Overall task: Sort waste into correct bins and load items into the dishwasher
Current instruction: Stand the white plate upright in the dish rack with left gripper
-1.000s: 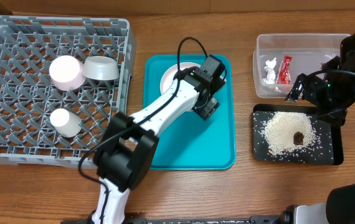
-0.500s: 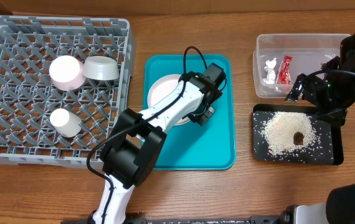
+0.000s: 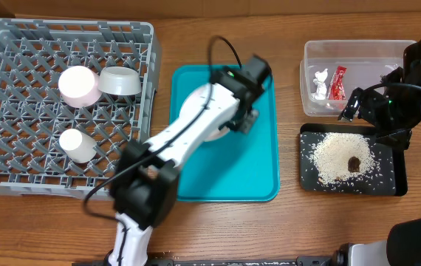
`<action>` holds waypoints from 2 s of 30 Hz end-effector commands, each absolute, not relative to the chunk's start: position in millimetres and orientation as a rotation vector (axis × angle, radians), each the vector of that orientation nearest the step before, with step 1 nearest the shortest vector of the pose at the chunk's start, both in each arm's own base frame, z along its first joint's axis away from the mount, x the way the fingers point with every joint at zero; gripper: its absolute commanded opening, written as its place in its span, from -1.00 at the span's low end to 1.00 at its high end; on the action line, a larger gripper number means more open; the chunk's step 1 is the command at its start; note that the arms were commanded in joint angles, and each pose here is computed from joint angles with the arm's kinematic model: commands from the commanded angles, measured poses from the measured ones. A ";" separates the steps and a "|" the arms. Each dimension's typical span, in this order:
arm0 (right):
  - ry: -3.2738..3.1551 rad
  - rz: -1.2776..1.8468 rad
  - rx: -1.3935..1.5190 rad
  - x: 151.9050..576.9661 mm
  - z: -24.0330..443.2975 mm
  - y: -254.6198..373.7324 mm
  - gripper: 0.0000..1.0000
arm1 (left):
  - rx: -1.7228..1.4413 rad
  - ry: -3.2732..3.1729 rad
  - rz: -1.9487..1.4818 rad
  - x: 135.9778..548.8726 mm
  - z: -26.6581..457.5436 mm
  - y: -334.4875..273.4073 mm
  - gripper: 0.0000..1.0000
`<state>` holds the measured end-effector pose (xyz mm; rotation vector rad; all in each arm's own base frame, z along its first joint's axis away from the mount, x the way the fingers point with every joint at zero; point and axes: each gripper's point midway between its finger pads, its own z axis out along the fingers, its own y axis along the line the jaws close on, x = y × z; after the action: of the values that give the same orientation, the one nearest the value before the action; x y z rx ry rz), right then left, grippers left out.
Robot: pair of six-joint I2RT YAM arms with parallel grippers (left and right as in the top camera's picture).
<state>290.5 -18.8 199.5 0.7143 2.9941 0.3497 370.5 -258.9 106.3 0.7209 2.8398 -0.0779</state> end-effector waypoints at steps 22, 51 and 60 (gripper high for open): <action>2.982 0.340 0.700 290.1 204.1 -20.1 1.00 | 0.318 2.570 -0.994 378.3 266.2 -99.9 -0.92; 2.983 0.340 0.700 289.8 204.1 -20.0 1.00 | 0.023 2.803 -0.874 366.1 206.3 -39.9 0.59; 2.910 0.428 0.644 309.7 208.6 -9.6 1.00 | -0.099 2.708 -0.525 364.3 253.9 -12.0 1.00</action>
<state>301.8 -18.2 201.0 0.6924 2.9507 0.3695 367.0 -31.3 220.3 0.0104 2.7674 -0.7518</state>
